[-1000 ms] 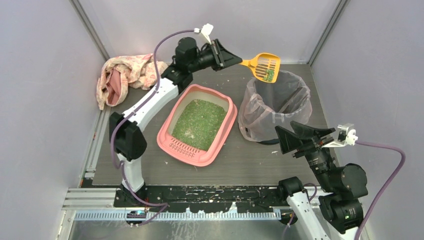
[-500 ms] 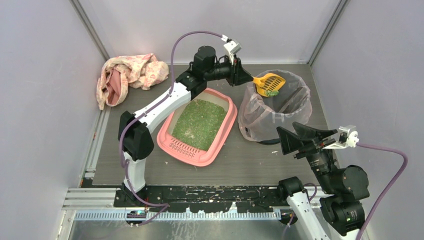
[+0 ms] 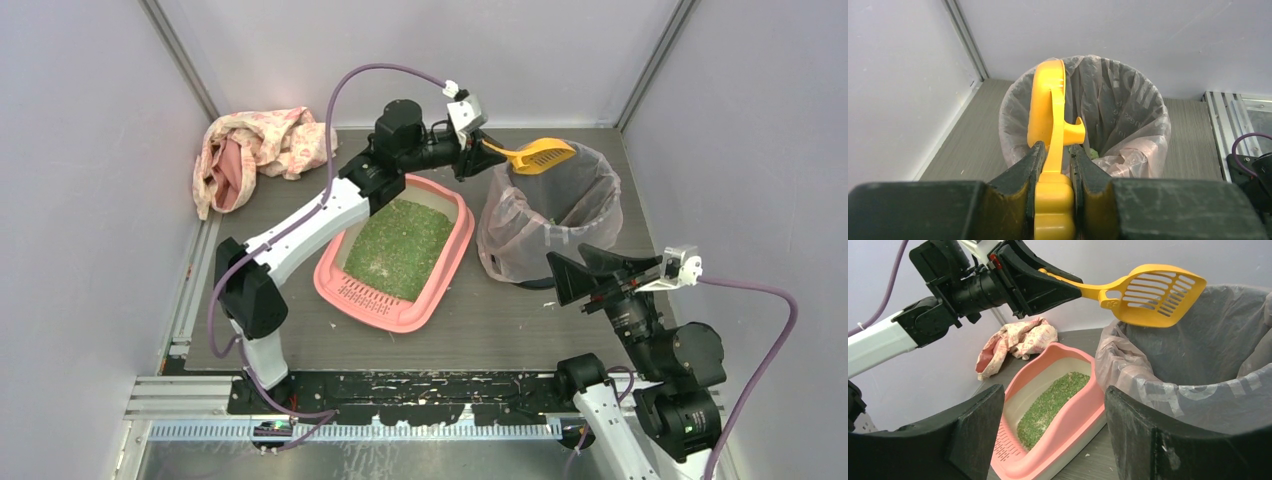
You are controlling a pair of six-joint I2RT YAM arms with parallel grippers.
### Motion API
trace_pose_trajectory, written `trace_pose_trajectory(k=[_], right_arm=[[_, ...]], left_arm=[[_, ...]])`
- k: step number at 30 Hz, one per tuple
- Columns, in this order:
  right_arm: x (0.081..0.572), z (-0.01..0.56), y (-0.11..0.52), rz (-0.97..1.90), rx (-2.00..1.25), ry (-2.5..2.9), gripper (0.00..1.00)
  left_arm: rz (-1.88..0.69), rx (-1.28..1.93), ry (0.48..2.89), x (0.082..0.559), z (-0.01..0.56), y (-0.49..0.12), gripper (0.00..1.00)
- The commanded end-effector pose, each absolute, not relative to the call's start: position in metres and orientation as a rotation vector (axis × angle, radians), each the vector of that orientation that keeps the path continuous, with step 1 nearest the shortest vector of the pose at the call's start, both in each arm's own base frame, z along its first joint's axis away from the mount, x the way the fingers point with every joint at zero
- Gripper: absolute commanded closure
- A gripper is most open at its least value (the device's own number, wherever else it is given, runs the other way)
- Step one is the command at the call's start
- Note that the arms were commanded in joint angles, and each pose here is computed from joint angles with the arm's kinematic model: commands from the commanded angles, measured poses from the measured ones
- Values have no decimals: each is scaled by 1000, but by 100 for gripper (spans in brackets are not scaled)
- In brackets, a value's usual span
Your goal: Clean the litter box
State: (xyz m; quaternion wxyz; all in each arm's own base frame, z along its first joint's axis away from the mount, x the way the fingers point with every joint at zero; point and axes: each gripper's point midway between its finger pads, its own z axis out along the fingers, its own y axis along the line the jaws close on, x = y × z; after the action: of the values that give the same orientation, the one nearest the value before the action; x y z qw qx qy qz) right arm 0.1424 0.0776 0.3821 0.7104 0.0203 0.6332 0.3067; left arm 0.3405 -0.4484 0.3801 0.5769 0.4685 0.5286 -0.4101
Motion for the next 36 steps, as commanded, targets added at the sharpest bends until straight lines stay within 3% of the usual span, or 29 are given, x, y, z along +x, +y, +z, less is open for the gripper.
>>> trace_pose_trajectory(k=[1, 8, 12, 16, 20, 29, 36], right_arm=[[148, 387, 82, 694, 26, 1392, 22], [150, 374, 83, 724, 62, 1387, 22], [157, 367, 86, 723, 50, 1401, 22], [168, 363, 94, 733, 22, 1423, 22], [183, 353, 102, 754, 14, 1447, 22], [213, 337, 123, 830, -7, 1499, 22], [226, 334, 138, 912, -18, 1491, 22]], left_arm=[[-948, 971, 1087, 336, 439, -434, 100], [-1290, 583, 1117, 366, 513, -362, 100], [-1319, 399, 1205, 385, 516, -301, 100], [-1124, 249, 1454, 392, 468, -244, 100], [-925, 158, 1698, 370, 400, -202, 100], [-831, 166, 1965, 308, 307, -178, 100], [-627, 141, 2186, 331, 226, -160, 100]])
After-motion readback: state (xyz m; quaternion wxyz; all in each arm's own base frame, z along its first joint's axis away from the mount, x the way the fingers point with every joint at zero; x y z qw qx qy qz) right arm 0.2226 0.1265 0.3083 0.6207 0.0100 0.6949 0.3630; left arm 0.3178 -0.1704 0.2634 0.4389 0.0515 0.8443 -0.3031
